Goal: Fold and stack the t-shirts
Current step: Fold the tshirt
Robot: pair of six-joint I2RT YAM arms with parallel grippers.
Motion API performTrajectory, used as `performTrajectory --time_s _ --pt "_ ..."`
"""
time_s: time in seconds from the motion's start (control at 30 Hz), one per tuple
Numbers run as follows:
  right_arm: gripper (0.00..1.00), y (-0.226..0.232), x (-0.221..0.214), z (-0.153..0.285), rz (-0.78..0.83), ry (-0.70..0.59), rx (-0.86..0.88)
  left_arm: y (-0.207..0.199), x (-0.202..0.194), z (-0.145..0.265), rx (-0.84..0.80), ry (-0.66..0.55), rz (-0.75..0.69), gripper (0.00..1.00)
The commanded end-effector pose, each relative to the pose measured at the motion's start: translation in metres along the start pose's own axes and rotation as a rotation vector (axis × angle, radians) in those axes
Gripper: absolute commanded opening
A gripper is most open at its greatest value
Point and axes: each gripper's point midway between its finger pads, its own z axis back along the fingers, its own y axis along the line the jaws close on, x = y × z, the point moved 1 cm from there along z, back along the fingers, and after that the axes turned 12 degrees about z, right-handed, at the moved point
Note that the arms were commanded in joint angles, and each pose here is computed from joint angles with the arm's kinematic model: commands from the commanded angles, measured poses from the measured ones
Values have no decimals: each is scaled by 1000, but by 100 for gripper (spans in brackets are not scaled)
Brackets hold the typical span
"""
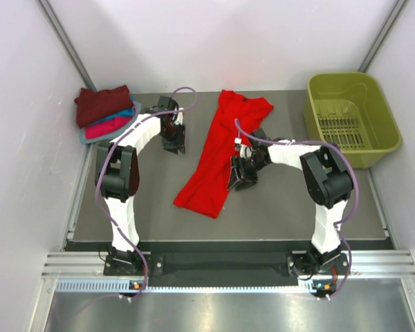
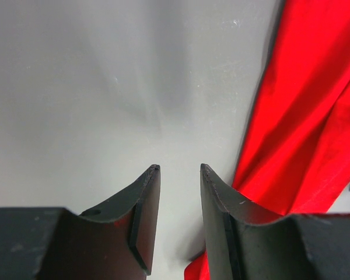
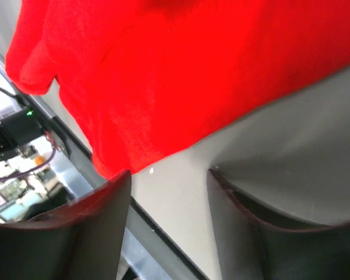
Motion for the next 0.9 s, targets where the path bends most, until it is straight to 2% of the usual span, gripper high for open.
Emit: performTrajectory --time_s 0.0,0.07,0.23,0.3,0.37,0.4,0.63,0.87 --pt "45 -16 8 -14 42 6 -74 -8 10 20 -32 -50 3 39" --pt "37 -14 10 -19 53 12 -71 -6 7 20 -32 -46 5 39" --pt "36 -10 9 -27 61 26 -60 -1 5 21 -29 -46 18 39" --pt "24 -9 9 -26 64 28 -59 1 5 20 -28 -44 23 39" --pt "5 -12 9 -24 73 23 -85 2 6 19 -32 -42 27 39" --pt "1 -14 6 -23 69 32 -98 2 6 19 -34 -40 30 39" --pt "0 -17 -12 3 60 44 -118 -1 12 16 -48 -37 34 39" --pt "0 -43 -26 31 12 40 -177 -6 17 12 -66 -33 36 39"
